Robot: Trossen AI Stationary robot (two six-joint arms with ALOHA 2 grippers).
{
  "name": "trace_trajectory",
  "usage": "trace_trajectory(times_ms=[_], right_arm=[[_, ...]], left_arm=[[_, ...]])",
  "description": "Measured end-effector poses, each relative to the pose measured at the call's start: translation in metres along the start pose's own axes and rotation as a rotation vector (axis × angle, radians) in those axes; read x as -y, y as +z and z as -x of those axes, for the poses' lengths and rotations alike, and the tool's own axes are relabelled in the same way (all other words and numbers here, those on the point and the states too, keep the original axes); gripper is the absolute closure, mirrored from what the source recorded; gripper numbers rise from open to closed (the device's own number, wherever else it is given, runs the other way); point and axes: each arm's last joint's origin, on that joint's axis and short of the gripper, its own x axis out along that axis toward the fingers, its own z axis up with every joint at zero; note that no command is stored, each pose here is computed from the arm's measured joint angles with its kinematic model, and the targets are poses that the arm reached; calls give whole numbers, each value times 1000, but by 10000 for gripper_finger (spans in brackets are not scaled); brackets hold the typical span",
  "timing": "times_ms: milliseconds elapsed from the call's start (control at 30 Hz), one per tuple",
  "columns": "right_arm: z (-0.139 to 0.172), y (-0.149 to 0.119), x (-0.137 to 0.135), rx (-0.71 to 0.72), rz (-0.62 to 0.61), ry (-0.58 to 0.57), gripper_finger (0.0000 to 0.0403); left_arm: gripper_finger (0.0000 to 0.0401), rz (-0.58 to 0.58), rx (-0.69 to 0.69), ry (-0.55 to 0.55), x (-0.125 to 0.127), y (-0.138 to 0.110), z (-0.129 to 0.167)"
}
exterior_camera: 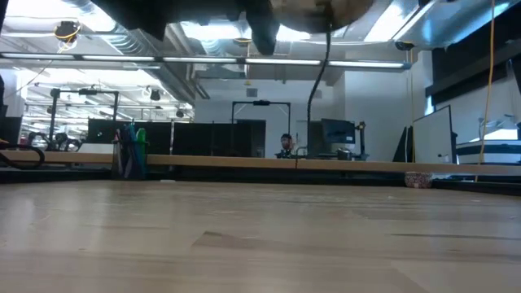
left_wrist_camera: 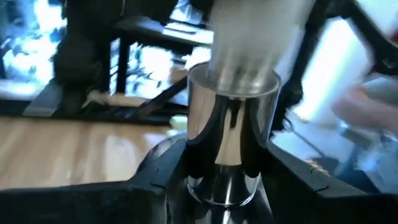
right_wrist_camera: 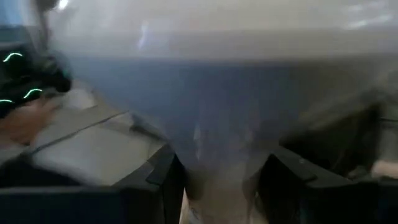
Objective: Screw lightbulb
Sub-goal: Insert the lightbulb into the lamp
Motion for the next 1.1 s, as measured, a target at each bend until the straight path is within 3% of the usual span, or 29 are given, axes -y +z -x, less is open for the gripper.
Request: trace_trajectory(times_ms=[233, 333, 567, 1100], right_arm=[[-3, 3, 2, -78, -10, -32, 242], [0, 5, 0, -88, -8, 13, 242], [4, 13, 2, -22, -44, 162, 242], [-11, -3, 5, -7, -113, 219, 242]], left_arm=[[249, -9, -33, 8, 3, -2, -2], [249, -10, -76, -6, 4, -7, -2], [249, -55, -24, -45, 13, 5, 1], [249, -80, 13, -106, 23, 17, 7]])
